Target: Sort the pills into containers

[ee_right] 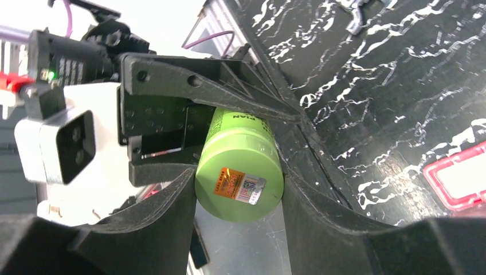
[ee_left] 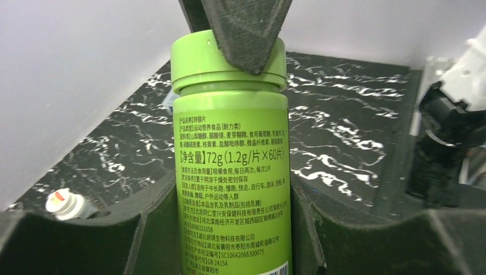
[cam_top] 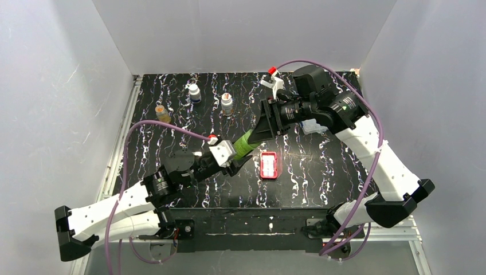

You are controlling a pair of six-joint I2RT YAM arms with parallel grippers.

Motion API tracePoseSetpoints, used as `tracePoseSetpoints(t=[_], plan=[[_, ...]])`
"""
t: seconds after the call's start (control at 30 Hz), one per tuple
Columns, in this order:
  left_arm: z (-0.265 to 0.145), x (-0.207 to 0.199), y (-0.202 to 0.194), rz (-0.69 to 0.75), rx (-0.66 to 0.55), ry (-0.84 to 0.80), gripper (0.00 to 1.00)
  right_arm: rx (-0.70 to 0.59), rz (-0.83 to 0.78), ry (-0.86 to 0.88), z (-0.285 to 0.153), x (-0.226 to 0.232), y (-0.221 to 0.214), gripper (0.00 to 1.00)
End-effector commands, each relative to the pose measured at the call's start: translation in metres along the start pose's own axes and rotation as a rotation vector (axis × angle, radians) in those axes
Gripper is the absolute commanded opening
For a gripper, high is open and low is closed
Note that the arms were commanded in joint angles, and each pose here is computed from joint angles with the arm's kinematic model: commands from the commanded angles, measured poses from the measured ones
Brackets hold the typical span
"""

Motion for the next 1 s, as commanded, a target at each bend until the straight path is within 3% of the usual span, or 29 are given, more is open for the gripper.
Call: tracePoseSetpoints(t=[0.0,0.2,0.57,0.63,0.73,0.8,0.87,0.97], plan=[[-0.025,-0.025,0.046,-0.120,-0.141,-0.198,0.00,-0.154,-0.231,0.031,-0.016,0.008,0.026,0.27],[-0.036,-0.040,0.058,-0.172,-0.161,-0.328,0.00,-0.209,-0.355,0.189,-0.022,0.028,0.028,0.27],[-0.044,-0.057,0.074,-0.218,-0.191,-0.475,0.00,-0.237,-0.470,0.245,-0.032,0.038,0.023,0.26],[-0.044,-0.055,0.075,-0.216,-0.195,-0.462,0.00,-0.233,-0.457,0.234,-0.031,0.037,0.023,0.37],[-0.039,-0.044,0.073,-0.183,-0.198,-0.366,0.00,-0.216,-0.393,0.155,-0.029,0.029,0.025,0.71],[-0.035,-0.034,0.069,-0.141,-0.197,-0.284,0.00,-0.196,-0.342,0.099,-0.029,0.025,0.027,0.87],[-0.030,-0.027,0.066,-0.101,-0.198,-0.230,0.00,-0.176,-0.276,0.040,-0.028,0.019,0.027,0.98],[-0.022,-0.017,0.061,-0.035,-0.182,-0.161,0.00,-0.127,-0.173,-0.037,-0.025,0.010,0.023,0.98]])
Point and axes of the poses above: each gripper's point midway between its finger pads, its own z axis out along the fingers, its own x axis along the line the jaws close on, y = z × x, the point moved 6 cm from there along -z, back along the fingers, and after that the axes turned 11 degrees about -z, right-handed, at the moved point
